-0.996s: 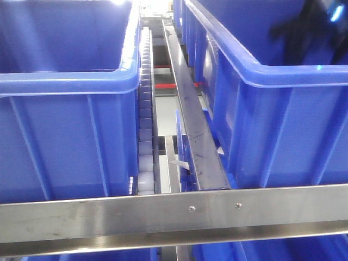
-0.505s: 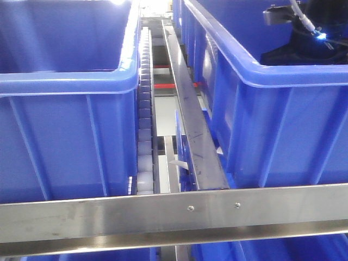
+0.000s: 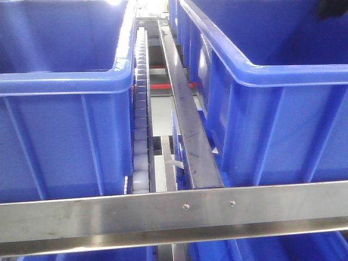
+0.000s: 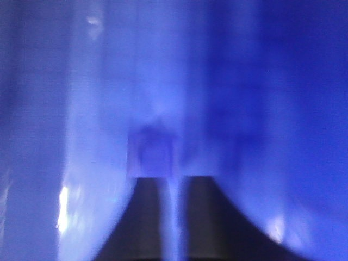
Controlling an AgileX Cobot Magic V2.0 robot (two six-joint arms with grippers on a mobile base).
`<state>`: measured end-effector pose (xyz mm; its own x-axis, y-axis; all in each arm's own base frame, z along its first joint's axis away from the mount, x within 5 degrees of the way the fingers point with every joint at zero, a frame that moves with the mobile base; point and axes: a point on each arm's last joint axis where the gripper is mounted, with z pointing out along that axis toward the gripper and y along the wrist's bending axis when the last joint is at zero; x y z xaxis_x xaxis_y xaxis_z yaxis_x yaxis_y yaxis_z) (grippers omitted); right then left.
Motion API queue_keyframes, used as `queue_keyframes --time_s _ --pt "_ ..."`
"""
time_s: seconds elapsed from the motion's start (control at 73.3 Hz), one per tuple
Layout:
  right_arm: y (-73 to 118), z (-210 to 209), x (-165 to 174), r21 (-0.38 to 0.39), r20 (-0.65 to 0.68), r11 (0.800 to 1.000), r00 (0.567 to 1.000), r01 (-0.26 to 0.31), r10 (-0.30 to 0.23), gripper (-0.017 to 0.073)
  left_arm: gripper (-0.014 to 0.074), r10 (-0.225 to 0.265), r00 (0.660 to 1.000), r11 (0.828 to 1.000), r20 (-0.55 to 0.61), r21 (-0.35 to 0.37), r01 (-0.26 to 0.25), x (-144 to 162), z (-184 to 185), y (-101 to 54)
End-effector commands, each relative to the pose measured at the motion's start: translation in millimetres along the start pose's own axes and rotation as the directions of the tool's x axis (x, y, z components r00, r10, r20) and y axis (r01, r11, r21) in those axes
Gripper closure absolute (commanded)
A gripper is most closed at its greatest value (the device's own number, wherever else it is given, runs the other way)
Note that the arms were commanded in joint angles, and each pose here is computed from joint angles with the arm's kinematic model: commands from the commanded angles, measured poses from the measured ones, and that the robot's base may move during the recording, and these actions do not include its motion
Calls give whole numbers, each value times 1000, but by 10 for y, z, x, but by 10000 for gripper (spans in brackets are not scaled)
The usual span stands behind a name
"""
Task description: Pick and sort blue part to right shelf
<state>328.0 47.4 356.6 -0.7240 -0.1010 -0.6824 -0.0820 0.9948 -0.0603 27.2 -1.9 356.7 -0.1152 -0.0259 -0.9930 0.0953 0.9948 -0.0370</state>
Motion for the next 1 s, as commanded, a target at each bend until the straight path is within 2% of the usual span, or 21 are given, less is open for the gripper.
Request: queue_keyframes --time_s 0.0,0.136,0.218,0.355,0.573,0.696,0.832,0.914,0.982 --pt "-57 -410 55 1 167 1000 986 10 -10 501 407 22 994 1000 108 -9 -21 -115 -123 10" --pt "-76 -659 524 -15 257 1000 966 17 -12 502 469 21 991 1000 136 -9 -20 -84 -205 12" --pt "-86 -796 816 -25 328 999 945 21 -11 502 468 21 992 1000 126 -9 -20 -43 -185 14" --pt "-107 -1075 1272 -39 476 999 879 24 -3 502 469 22 994 1000 109 -9 -21 13 -141 15" --pt "-148 -1403 1867 -43 624 999 781 18 12 502 468 22 994 1000 108 -9 -21 18 -138 15" --pt "-171 -1583 2082 -44 707 999 707 12 22 502 468 22 994 1000 108 -9 -21 18 -138 15" --pt "-194 -1805 2236 -47 799 999 601 8 33 502 468 22 994 1000 108 -9 -21 18 -138 15" --pt "-198 -1875 2257 -48 831 999 555 9 35 502 469 22 994 1000 108 -9 -21 18 -138 15" --pt "-197 -1891 2249 -49 842 999 538 11 35 502 468 22 994 1000 108 -9 -21 18 -138 15"
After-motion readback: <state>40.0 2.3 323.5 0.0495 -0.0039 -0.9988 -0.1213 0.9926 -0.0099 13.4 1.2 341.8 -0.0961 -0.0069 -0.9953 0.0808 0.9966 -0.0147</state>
